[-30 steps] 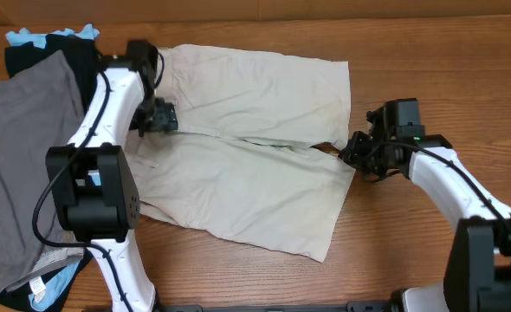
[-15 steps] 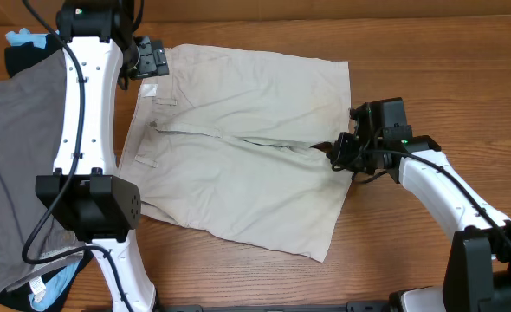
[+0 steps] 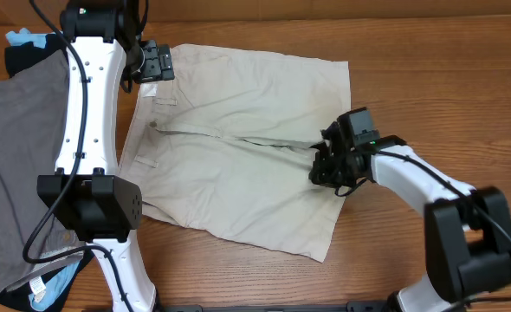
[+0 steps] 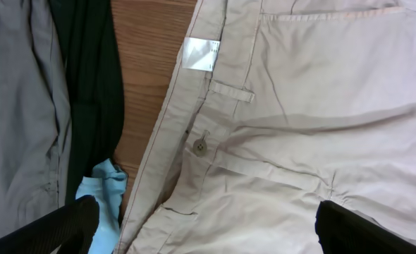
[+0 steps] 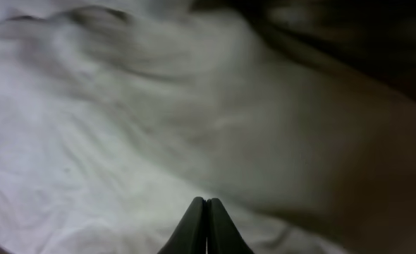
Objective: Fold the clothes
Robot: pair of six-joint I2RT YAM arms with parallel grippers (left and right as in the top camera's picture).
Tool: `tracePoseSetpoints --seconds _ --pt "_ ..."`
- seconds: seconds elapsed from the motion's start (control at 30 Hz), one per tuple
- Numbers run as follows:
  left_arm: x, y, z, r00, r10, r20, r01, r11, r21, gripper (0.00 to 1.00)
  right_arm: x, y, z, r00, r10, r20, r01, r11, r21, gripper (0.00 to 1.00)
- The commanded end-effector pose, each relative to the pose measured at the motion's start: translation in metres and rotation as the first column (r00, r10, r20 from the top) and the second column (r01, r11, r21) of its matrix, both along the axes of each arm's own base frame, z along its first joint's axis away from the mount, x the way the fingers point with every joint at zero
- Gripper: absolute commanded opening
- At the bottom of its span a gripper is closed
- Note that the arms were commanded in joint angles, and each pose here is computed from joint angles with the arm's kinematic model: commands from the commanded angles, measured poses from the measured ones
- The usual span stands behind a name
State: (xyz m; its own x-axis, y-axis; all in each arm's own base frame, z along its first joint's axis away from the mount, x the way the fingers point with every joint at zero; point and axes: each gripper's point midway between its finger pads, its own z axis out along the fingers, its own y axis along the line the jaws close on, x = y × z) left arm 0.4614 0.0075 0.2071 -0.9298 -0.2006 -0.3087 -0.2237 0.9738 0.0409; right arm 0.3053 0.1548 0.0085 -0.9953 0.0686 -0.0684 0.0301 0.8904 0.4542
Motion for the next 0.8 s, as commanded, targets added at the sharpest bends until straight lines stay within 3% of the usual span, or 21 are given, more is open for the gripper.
tracePoseSetpoints --seconds 0.0,0.47,0.77 --pt "0.002 -0.008 0.011 0.999 -0.038 0.029 0.038 0.999 -0.004 1.00 0.000 -0.007 -0.017 0.999 -0.032 -0.040 0.031 0.999 -0.030 0.04" --pt "-0.002 -0.010 0.009 0.999 -0.044 0.012 0.044 0.999 -0.016 1.00 0.003 -0.062 -0.037 0.960 -0.241 -0.143 0.230 0.969 -0.090 0.04" --pt "-0.008 -0.021 0.007 0.998 -0.063 -0.011 0.062 0.995 -0.074 1.00 0.013 -0.114 -0.037 0.938 -0.327 -0.117 0.318 0.944 -0.088 0.04"
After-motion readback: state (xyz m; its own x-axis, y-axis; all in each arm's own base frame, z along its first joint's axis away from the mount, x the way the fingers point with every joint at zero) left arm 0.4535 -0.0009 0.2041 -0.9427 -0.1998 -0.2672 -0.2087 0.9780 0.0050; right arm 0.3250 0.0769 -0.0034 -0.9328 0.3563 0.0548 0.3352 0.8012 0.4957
